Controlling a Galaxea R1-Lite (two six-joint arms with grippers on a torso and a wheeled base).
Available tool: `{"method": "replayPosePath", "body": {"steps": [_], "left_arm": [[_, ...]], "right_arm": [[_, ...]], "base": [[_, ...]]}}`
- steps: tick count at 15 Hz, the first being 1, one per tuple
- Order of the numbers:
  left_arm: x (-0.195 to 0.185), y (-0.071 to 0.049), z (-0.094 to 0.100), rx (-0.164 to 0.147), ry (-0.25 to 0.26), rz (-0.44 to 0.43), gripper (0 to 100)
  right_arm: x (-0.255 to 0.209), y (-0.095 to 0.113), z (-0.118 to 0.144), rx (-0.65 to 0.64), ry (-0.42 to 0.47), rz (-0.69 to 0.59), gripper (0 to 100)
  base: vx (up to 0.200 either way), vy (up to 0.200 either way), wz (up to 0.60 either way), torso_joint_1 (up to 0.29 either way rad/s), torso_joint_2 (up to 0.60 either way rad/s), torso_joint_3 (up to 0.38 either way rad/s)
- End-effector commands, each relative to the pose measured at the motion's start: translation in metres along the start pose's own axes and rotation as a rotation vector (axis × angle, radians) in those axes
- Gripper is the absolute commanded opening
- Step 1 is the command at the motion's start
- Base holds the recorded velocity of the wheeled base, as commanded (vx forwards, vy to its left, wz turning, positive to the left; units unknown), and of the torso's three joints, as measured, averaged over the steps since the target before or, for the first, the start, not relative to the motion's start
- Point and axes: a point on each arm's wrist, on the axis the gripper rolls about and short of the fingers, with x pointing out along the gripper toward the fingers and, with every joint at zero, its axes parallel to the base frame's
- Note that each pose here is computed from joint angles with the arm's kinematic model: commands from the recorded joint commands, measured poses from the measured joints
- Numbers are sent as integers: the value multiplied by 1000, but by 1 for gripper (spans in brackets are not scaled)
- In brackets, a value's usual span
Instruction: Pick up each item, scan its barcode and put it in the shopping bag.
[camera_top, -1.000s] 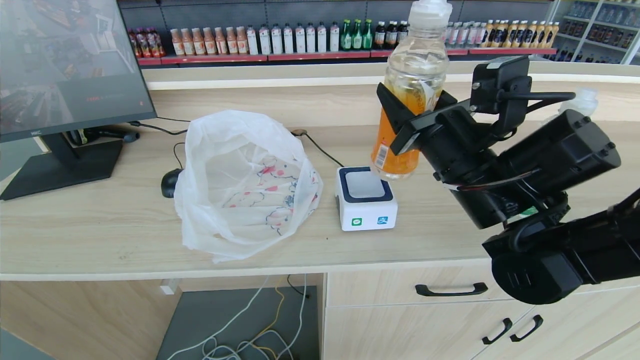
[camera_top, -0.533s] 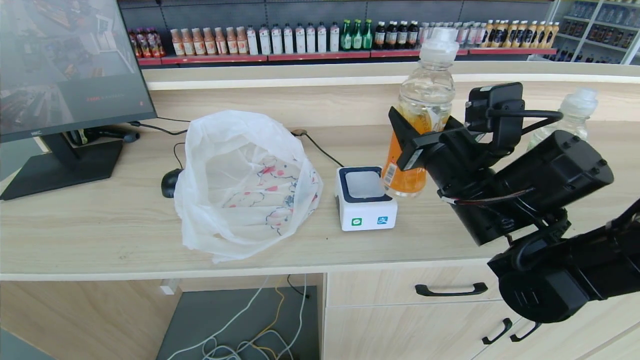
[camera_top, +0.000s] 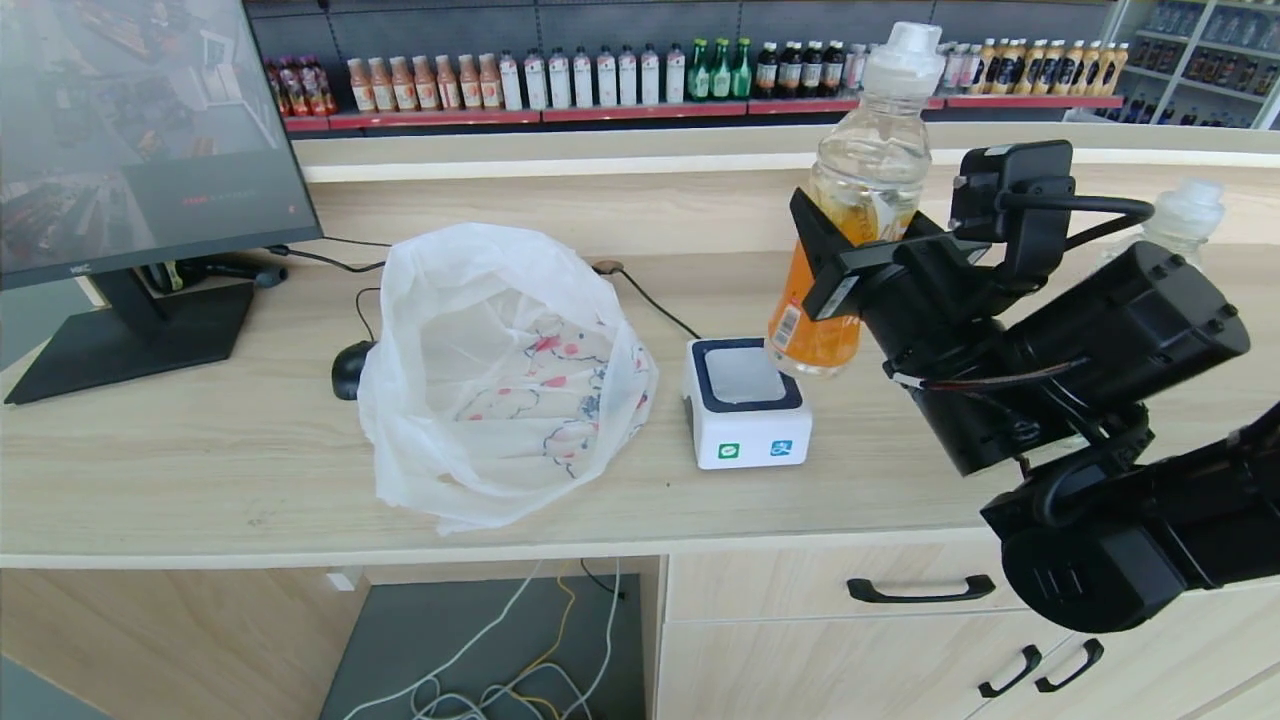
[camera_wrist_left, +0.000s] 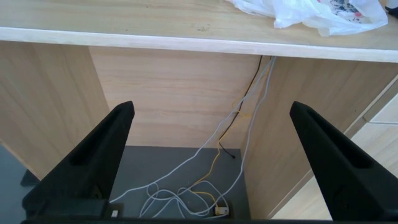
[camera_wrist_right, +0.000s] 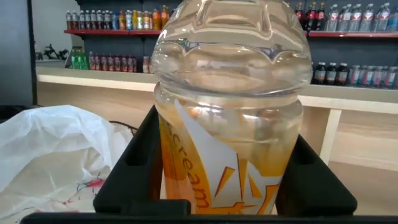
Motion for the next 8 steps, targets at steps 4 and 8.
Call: {"method": "replayPosePath", "body": {"steps": [4, 8], "left_arm": [[0, 0, 0, 0, 0, 0, 100], [0, 0, 0, -2, 0, 0, 100]], "right_arm": [[7, 1, 5, 6, -34, -5, 0], [9, 2, 4, 10, -37, -5, 0]], "base": [[0, 200, 0, 8, 4, 0], [0, 200, 0, 2, 5, 2]]}}
